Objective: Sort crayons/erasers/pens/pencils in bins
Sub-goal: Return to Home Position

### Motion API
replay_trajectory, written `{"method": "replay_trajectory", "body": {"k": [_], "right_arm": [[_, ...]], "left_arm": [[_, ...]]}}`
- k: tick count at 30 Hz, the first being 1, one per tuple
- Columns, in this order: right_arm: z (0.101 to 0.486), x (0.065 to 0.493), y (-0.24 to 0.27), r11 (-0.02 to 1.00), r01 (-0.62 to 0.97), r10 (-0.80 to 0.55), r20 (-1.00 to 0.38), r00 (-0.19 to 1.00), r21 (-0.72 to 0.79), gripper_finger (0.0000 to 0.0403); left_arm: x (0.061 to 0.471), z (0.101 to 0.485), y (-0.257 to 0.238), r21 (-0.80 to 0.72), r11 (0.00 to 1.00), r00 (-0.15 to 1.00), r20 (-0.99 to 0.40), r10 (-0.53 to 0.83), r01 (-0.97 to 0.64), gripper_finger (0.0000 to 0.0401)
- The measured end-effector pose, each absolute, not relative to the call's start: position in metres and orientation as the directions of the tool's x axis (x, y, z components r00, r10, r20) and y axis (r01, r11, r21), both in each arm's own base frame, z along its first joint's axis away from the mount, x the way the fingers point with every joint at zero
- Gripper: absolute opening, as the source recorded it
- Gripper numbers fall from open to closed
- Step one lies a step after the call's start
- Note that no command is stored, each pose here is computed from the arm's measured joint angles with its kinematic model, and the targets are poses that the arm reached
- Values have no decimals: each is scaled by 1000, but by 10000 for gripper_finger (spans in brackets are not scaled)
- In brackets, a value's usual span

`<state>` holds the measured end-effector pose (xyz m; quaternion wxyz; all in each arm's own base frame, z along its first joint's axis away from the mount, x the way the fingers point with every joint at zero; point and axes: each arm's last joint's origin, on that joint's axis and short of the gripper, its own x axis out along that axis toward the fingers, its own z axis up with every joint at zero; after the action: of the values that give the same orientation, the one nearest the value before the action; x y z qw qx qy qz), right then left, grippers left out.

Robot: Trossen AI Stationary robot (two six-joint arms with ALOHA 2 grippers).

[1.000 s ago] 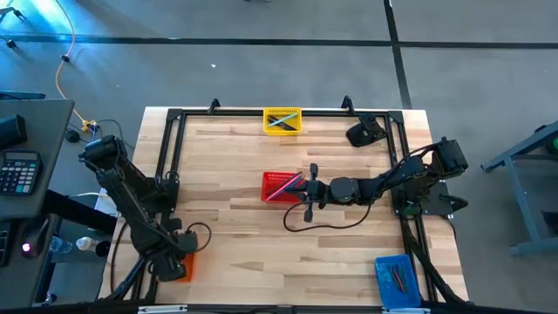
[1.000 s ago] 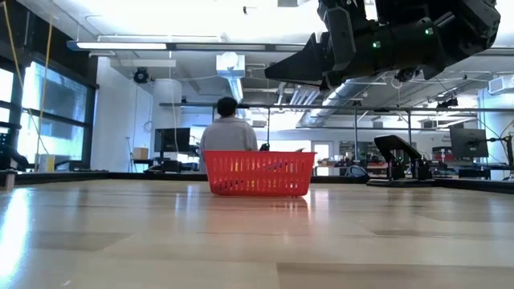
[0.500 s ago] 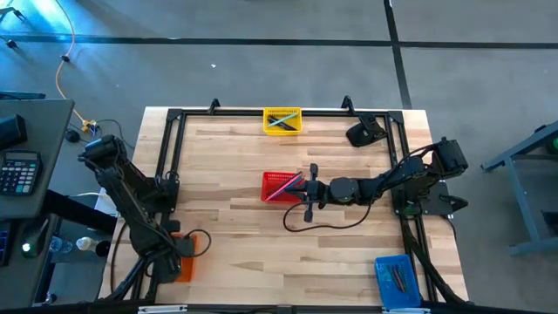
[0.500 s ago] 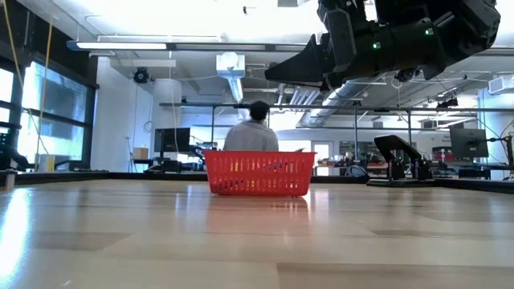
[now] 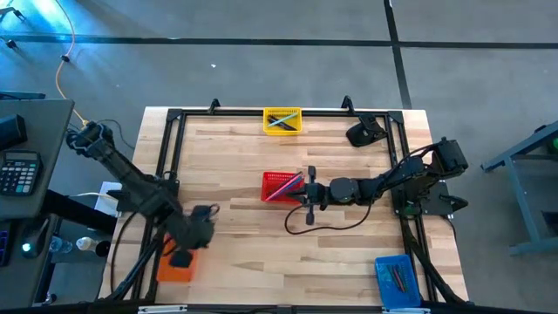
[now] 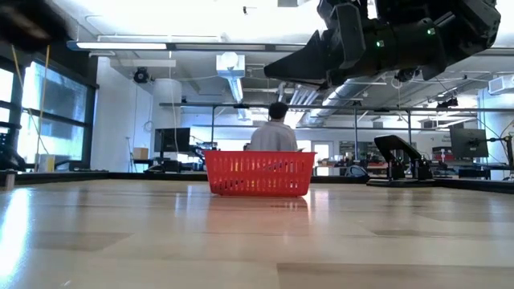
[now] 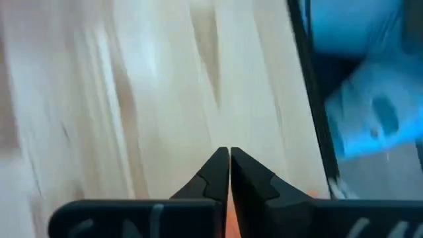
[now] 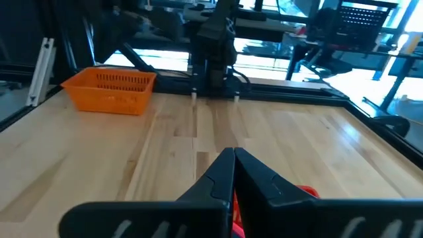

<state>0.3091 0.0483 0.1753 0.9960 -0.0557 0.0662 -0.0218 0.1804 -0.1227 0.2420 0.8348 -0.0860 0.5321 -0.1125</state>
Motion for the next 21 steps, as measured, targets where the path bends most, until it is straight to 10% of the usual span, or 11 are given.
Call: {"method": "replay_trajectory", "body": {"k": [12,21], "right_arm": [[192,266,30,994,42,-51,-90,995,-99,2],[203,211,-10,992,89,-95,-61,994,-87,2]], "left_arm": [[228,217,-47,-150,964,848,-459,-265,220,1],[223,203,-2,-100,988,973,-186,-137,119,0]]}}
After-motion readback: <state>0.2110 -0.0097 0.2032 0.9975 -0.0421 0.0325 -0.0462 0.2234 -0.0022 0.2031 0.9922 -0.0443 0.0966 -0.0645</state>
